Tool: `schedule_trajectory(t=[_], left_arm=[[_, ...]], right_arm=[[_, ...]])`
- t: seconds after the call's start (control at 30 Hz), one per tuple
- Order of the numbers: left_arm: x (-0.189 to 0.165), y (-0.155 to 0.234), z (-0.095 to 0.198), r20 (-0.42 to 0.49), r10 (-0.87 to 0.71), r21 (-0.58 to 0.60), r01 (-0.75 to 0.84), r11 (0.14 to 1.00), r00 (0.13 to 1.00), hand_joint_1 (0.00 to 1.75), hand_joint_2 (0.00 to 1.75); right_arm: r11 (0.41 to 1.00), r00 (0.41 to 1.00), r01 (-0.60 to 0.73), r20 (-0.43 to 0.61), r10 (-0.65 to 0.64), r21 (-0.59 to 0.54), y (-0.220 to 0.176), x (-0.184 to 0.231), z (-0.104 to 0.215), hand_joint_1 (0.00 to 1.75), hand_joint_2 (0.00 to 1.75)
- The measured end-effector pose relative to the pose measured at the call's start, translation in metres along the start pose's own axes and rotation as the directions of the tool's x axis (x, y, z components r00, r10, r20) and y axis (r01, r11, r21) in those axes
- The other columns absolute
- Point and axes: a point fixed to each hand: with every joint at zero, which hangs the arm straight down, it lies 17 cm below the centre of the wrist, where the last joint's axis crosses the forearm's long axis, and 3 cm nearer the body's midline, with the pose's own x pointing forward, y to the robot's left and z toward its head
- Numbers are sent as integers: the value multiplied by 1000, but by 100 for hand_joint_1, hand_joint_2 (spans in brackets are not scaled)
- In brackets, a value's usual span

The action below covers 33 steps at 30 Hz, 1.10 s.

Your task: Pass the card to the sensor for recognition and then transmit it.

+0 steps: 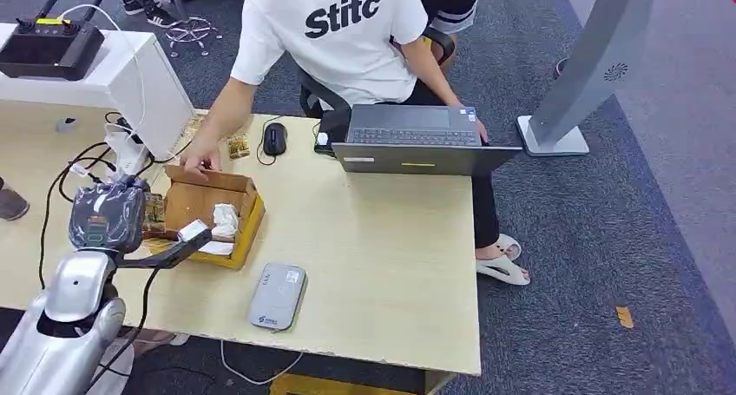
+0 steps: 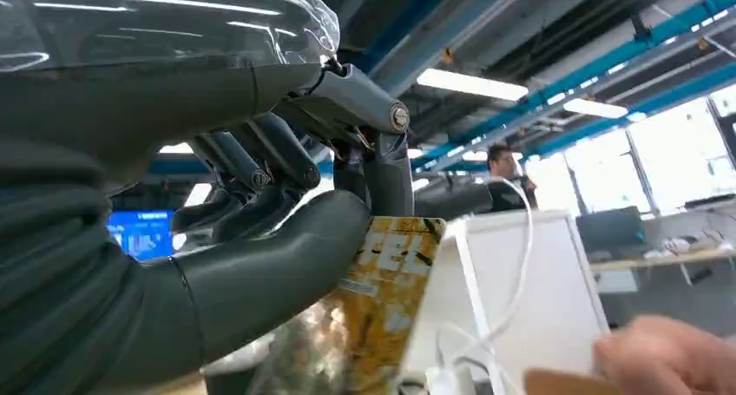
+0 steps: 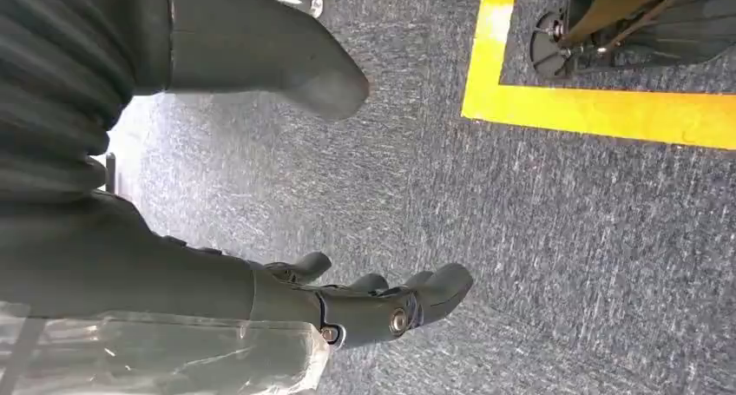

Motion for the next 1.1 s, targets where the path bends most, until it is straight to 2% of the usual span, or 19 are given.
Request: schedule_trajectory(t=[0.2,0.37,0.47,0.7,1.1], left_arm=[[-24,14,-6,-44,-88,46,90,995,995,175,175],[-65,29,-11,-175,-154,94,172,981,972,175,175],[-86,37,-14,-246,-261,106,294,950,934,175,175],[-86,19,-24,-177,-458,74,476,876,871,175,175],[-55,-7,-35,-92,-481,62,487,871,872,175,175]], right_arm=[[1000,1000,-4,2,4,4,1,1,0,0,175],[1000,1000,-12,2,12,2,0,0,0,0,175],[1000,1000,-21,9,21,2,0,2,0,0,175],[1000,1000,-25,17,25,1,-1,4,0,0,175],[1000,1000,-19,17,19,-1,-2,4,-1,0,175]])
